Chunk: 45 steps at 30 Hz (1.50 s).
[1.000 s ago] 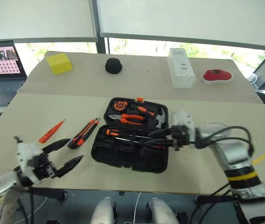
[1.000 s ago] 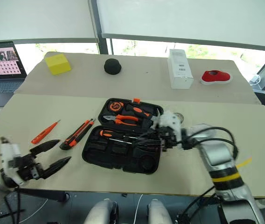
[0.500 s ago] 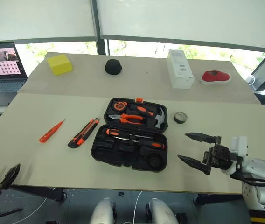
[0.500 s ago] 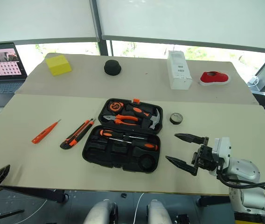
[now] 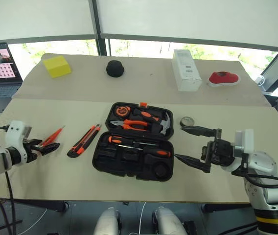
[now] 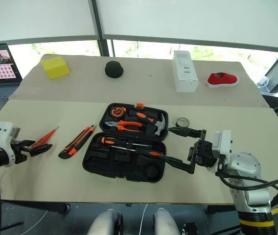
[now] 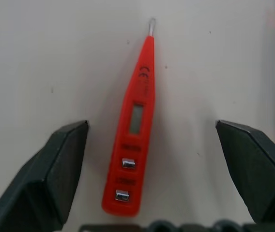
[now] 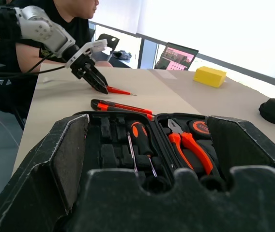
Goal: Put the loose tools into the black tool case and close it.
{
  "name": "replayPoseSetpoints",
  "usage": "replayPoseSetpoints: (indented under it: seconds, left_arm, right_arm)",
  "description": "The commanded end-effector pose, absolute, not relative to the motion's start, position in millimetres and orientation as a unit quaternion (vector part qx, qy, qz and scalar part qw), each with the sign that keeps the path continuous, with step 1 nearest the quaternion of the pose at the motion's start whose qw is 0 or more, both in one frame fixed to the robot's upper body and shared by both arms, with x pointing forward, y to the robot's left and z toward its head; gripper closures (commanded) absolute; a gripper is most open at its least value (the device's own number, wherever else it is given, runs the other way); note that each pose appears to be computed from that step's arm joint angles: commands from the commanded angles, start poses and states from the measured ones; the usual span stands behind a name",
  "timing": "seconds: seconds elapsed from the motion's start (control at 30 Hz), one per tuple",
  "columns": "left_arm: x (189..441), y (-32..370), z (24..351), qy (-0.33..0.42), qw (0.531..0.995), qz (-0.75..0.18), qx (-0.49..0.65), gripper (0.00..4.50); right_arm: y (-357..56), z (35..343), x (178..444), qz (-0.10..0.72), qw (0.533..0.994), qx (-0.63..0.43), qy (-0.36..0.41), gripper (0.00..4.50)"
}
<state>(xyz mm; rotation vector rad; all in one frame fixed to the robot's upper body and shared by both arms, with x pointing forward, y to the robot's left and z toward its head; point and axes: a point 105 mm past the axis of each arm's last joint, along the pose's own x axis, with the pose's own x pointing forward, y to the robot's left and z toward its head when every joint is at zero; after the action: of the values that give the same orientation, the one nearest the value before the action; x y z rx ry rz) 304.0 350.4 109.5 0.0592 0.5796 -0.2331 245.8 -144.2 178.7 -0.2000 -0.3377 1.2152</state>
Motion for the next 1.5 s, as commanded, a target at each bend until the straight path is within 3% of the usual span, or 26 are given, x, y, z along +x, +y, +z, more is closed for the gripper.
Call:
replayPoseSetpoints:
  seconds: [0.03,0.07,0.17,0.33,0.37,0.53,0.63,0.73,0.9,1.17,1.5]
  left_arm:
    - [306.6,353.7,99.8,0.307,0.942,-0.128,0.035,0.55]
    - [307.1,351.5,98.2,0.31,0.94,-0.138,0.038,0.63]
    - [309.0,346.4,96.4,0.308,0.936,-0.162,0.045,1.97]
    - [314.9,341.2,111.9,0.277,0.939,-0.199,0.054,3.84]
    - [317.3,339.5,120.2,0.263,0.939,-0.214,0.06,4.05]
    - [328.2,297.4,180.1,0.109,0.914,-0.367,0.133,4.06]
    - [317.7,232.0,186.4,0.094,0.813,-0.515,0.254,4.06]
    - [311.4,200.2,179.6,0.109,0.768,-0.566,0.277,4.06]
    - [313.9,158.5,150.2,0.162,0.677,-0.59,0.409,4.06]
    - [318.5,123.9,142.5,0.148,0.634,-0.625,0.432,4.06]
    - [315.5,134.7,129.3,0.201,0.59,-0.617,0.48,4.06]
  right_arm:
    - [-145.8,182.4,239.9,0.566,0.8,-0.115,-0.161,0.0]
    - [-147.1,181.7,239.7,0.565,0.802,-0.116,-0.158,0.0]
    - [-150.6,179.1,237.6,0.562,0.804,-0.126,-0.149,0.0]
    - [-154.1,171.4,233.9,0.566,0.801,-0.143,-0.133,0.0]
    - [-155.9,171.0,233.9,0.563,0.803,-0.142,-0.131,0.0]
    - [-166.0,168.5,229.4,0.563,0.805,-0.148,-0.112,0.0]
    - [-171.1,171.8,227.8,0.56,0.807,-0.156,-0.104,0.0]
    - [-171.7,174.0,227.6,0.56,0.806,-0.161,-0.104,0.0]
    - [-168.1,169.3,219.6,0.574,0.8,-0.157,-0.073,0.0]
    - [-165.5,167.3,216.9,0.565,0.808,-0.154,-0.068,0.0]
    - [-165.2,164.7,214.3,0.556,0.814,-0.152,-0.069,0.0]
